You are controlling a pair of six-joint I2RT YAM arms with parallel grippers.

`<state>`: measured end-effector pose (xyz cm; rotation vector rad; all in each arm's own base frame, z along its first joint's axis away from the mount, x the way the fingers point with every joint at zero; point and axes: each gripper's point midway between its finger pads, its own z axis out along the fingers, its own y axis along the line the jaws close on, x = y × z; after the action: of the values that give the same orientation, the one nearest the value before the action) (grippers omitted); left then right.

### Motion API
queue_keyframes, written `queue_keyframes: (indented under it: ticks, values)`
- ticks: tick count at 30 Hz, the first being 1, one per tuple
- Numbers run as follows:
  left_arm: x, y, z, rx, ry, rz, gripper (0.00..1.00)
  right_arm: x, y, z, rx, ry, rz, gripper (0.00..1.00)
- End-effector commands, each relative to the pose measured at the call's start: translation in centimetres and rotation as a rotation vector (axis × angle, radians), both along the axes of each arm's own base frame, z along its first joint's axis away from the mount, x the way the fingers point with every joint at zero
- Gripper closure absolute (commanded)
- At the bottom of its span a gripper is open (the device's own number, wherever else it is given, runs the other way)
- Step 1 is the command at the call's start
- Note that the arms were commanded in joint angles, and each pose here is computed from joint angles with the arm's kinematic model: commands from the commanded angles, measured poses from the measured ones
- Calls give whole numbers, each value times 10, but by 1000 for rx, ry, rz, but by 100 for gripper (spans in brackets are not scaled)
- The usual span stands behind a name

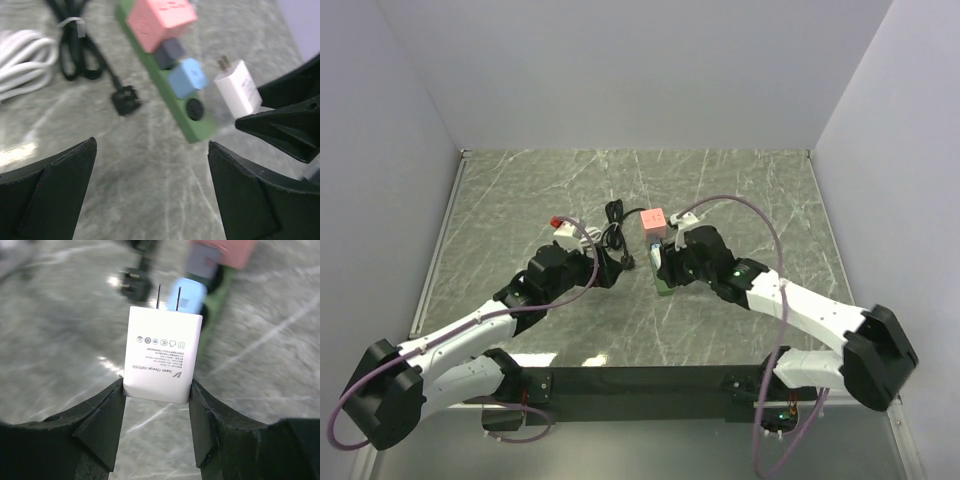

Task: Insert the plug

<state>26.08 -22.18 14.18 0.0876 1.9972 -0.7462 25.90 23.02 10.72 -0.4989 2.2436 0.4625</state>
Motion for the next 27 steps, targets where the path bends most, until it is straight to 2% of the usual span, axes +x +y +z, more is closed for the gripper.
queue_keyframes:
  ticks: [1,6,9,16,27]
  values:
    - [-14,-33,49,-141,-105,-195,1,-22,18,38,81,-72,168,75]
    - [-32,-47,66,-226,-117,-312,0,-58,38,69,143,-148,379,75]
    - [-44,-58,77,-291,-118,-400,1,-72,45,76,143,-168,449,76]
    - [-59,-74,81,-371,-69,-513,1,-89,54,71,101,-157,517,77]
    - [-63,-86,59,-368,43,-569,1,-93,60,82,94,-223,554,77]
